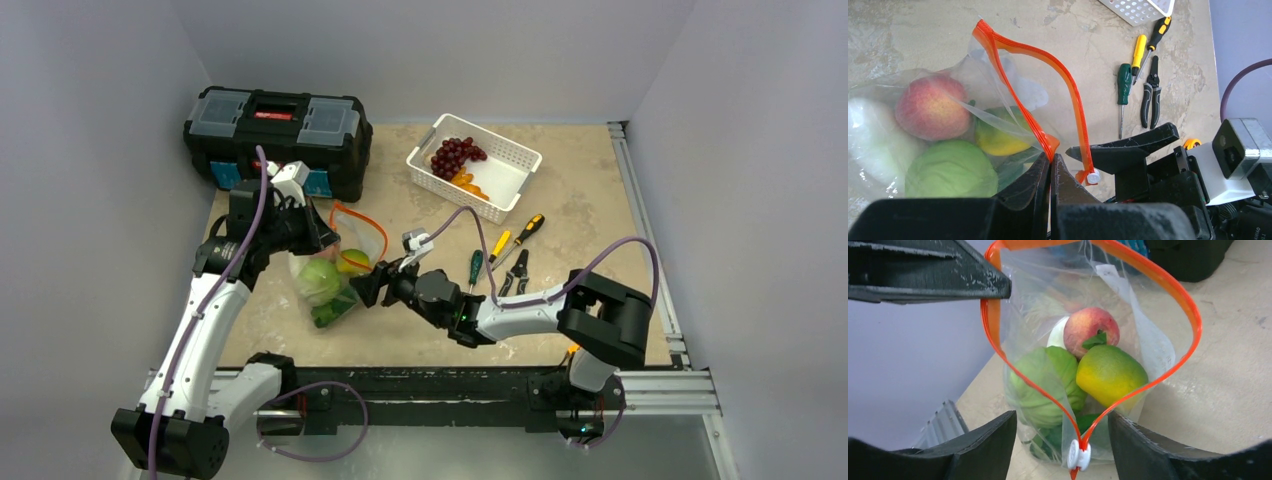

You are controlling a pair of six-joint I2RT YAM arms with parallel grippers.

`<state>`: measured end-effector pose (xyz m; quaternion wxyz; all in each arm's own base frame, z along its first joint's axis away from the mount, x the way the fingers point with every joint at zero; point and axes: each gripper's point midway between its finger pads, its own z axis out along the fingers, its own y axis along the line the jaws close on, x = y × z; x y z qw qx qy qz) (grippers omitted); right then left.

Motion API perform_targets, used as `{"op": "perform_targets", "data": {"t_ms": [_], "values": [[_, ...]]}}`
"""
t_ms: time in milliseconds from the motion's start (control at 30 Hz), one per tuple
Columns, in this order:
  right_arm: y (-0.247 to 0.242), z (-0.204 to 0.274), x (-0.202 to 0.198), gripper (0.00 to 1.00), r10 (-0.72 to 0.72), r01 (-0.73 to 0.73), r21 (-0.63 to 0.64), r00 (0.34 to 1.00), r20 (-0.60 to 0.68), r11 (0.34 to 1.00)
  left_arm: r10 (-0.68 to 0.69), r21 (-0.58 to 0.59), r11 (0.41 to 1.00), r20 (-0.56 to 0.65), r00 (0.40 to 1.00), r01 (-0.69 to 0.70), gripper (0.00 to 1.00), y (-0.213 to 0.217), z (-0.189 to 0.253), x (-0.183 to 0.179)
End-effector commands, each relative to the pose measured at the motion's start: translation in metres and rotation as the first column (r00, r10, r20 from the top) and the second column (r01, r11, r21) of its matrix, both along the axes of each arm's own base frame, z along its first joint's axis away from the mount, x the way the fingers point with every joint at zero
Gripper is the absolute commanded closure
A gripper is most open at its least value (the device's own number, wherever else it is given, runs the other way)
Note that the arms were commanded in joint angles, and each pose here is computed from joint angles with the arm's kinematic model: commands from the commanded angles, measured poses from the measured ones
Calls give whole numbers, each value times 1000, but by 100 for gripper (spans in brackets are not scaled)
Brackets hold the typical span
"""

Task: Place the food in the zip-top bag and seal the zipper

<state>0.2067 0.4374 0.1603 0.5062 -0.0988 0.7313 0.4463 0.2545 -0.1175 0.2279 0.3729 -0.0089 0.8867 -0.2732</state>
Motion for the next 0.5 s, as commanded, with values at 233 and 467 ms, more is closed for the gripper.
{"op": "perform_targets", "data": {"t_ms": [233, 467], "values": [[9, 23, 20, 66, -73, 76, -36, 994, 80, 996, -15, -10, 1000, 48, 999, 16, 100, -2, 10, 4], [9, 27, 19, 95, -42, 54, -86, 990, 134, 995, -5, -4, 1000, 59, 998, 5, 100, 0, 12, 4]]}}
